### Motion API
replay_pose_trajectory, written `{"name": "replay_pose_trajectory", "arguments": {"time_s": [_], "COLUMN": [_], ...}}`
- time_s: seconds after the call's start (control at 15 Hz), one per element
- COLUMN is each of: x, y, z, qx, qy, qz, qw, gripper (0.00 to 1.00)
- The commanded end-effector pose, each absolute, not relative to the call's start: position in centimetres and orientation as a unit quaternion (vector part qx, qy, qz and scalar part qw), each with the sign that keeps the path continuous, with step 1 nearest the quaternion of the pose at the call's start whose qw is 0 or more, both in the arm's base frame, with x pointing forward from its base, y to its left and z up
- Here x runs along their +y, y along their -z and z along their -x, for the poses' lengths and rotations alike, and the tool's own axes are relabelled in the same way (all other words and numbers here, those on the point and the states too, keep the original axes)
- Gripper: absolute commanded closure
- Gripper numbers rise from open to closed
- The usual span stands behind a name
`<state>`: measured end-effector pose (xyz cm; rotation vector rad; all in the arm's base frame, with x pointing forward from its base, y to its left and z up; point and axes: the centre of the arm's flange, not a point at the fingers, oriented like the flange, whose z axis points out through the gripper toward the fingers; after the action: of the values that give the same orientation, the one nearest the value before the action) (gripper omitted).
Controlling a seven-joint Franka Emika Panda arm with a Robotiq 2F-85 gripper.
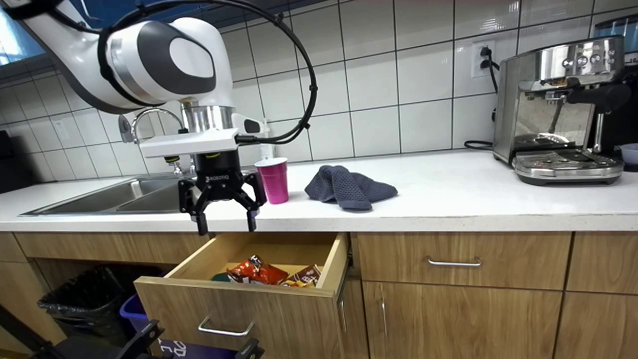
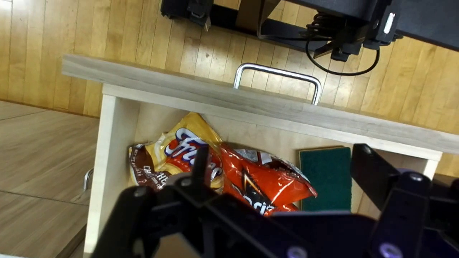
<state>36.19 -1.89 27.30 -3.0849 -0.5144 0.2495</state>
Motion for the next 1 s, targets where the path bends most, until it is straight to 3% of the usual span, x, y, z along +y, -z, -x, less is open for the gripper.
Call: {"name": "replay_pose_trajectory", "arguments": {"time_s": [0.0, 0.93], "x": [-1.2, -1.2], "y": [-26.3, -19.5], "z": [-31.3, -29.4], "qx": [-0.149, -0.140], "qy": [-0.109, -0.179], "qz": [0.983, 0.974], "qw": [0.010, 0.001], "gripper": [0.00, 0.00]}}
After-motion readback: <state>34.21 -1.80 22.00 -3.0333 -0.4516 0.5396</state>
